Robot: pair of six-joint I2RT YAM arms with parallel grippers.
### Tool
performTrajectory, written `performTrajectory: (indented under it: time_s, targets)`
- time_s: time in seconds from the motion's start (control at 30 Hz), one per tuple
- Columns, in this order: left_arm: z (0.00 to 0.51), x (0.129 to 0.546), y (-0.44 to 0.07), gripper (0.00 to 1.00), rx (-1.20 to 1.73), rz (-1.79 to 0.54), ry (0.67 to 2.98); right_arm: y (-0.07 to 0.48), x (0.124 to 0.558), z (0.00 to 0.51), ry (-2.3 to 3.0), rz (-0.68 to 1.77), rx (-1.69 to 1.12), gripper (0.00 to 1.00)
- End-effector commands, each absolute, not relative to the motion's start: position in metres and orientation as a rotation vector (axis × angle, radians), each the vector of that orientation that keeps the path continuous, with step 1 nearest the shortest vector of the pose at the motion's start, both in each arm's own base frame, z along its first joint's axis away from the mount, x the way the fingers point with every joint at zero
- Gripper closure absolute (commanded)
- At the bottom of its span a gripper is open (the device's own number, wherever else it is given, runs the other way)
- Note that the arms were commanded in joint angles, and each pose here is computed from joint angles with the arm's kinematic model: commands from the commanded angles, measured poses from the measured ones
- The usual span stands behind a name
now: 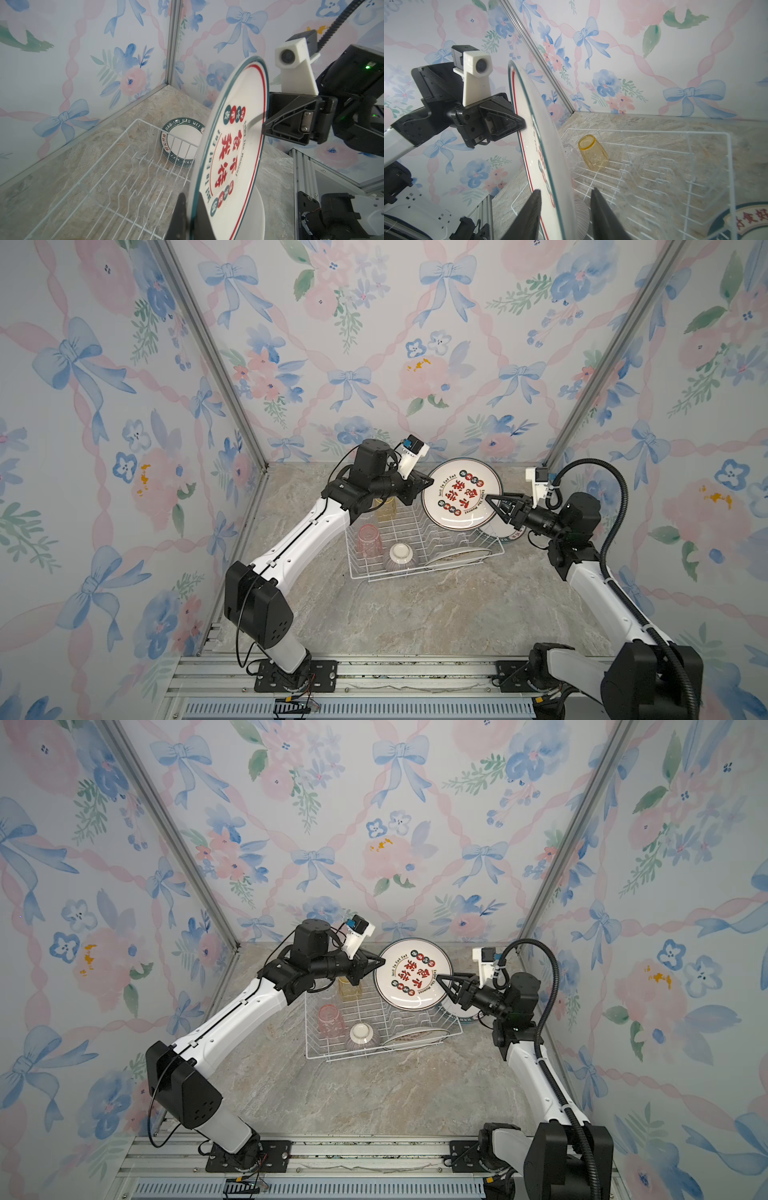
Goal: Unload the mixed dishes from the dish rack
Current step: 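Grasp the red-lettered plate's rim with the right gripper beside the left gripper, then open the left gripper and pull the plate away with the right gripper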
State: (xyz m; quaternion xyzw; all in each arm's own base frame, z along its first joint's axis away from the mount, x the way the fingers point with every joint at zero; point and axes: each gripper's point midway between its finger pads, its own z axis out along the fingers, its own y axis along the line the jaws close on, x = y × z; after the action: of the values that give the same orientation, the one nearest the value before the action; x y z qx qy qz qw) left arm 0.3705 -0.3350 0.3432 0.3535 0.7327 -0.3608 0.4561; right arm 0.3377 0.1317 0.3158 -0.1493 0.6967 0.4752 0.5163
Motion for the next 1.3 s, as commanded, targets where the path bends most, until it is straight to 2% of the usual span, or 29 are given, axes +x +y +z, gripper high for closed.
performTrajectory:
  time_s: [0.0,0.27,0.4,0.47,0.63,0.7,0.73,0.77,0.8,1.03,1.27]
  targets:
    - [0.368,0.368,-0.344,1.0,0.889,-0.98,1.73,0.141,0.335,0.324,1.636,1.162,-0.424,0.62]
    - [0.358,0.375,-0.35,1.0,0.904,-1.023,1.746,0.144,0.331,0.331,1.615,1.173,-0.448,0.72]
    - [0.354,0.377,-0.354,1.0,0.91,-1.041,1.754,0.145,0.33,0.332,1.613,1.175,-0.455,0.88]
    - [0.352,0.379,-0.354,1.0,0.908,-1.043,1.758,0.145,0.33,0.331,1.619,1.181,-0.452,0.99]
    - [0.349,0.383,-0.354,1.0,0.899,-1.042,1.77,0.146,0.329,0.333,1.619,1.176,-0.448,1.0]
    - [0.347,0.385,-0.353,0.77,0.887,-1.03,1.779,0.145,0.328,0.335,1.617,1.168,-0.442,1.0]
    - [0.347,0.386,-0.352,0.54,0.882,-1.023,1.781,0.145,0.327,0.337,1.611,1.163,-0.443,1.0]
    - [0.346,0.387,-0.351,0.06,0.877,-1.013,1.785,0.144,0.327,0.339,1.609,1.16,-0.438,1.0]
    - [0.346,0.388,-0.35,0.02,0.869,-1.001,1.788,0.144,0.327,0.34,1.607,1.154,-0.436,1.0]
    - [0.344,0.398,-0.333,0.02,0.81,-0.859,1.806,0.132,0.338,0.337,1.663,1.078,-0.34,1.0]
    - [0.334,0.402,-0.299,0.02,0.726,-0.64,1.817,0.081,0.363,0.333,1.704,0.999,-0.053,1.0]
